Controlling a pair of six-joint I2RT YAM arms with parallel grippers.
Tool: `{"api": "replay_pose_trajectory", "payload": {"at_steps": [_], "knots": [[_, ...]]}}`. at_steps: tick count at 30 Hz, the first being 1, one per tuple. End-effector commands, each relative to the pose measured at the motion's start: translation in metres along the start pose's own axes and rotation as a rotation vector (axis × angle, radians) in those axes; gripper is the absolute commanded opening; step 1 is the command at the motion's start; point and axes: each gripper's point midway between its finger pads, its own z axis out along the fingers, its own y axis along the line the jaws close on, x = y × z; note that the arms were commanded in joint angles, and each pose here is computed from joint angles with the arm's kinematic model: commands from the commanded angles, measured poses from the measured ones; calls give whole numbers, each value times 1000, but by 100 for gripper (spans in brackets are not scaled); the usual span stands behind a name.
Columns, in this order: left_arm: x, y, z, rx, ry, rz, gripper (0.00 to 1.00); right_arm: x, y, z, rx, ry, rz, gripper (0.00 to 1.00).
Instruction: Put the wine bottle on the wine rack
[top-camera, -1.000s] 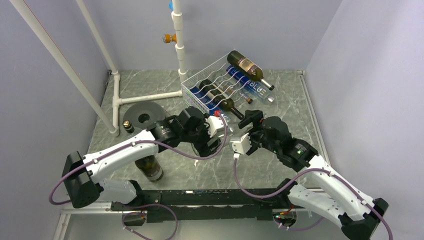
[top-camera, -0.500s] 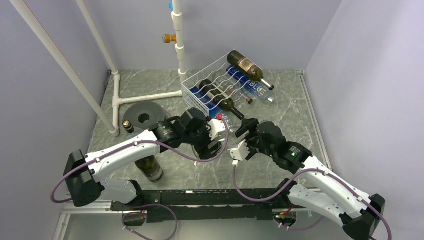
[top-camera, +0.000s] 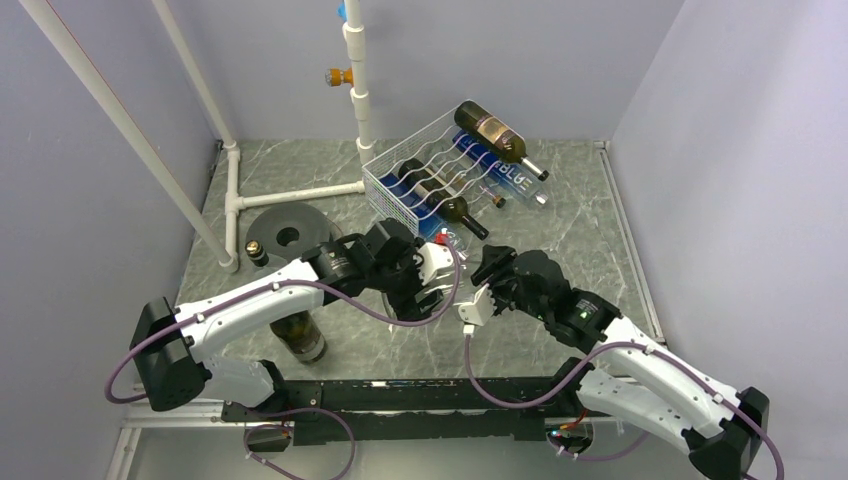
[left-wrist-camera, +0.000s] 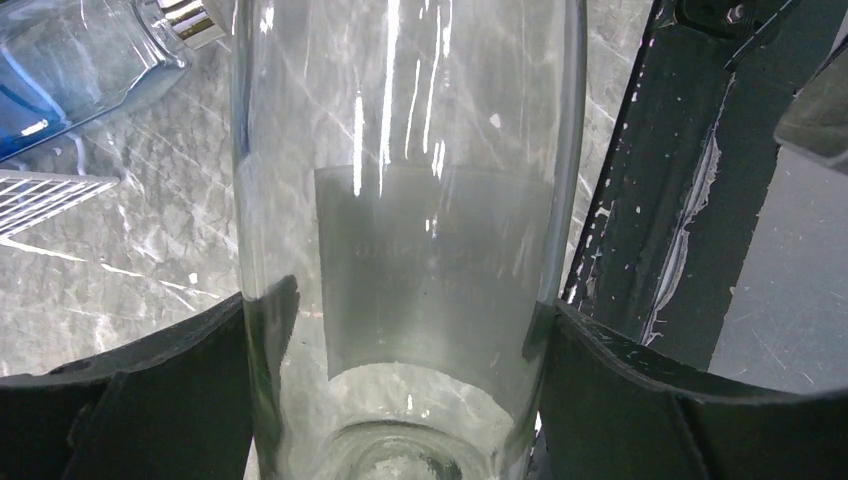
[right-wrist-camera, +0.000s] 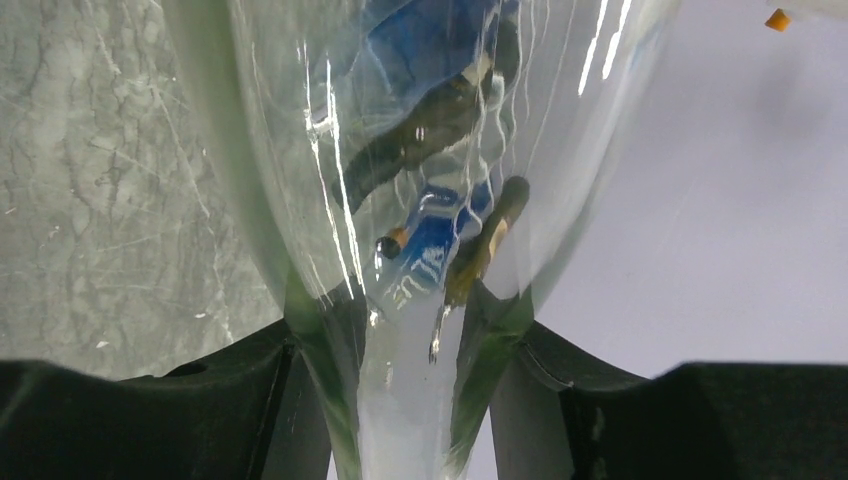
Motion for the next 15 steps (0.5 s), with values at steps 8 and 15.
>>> {"api": "replay_pose_trajectory", "payload": {"at_steps": [8,15], "knots": [[-95,9,-34,-70,-288,89,83,-8,-11,-5,80,-48,64,0],[-101,18,-50,-142,-328,88,100,-12,-16,-7,119,-71,121,0]]}}
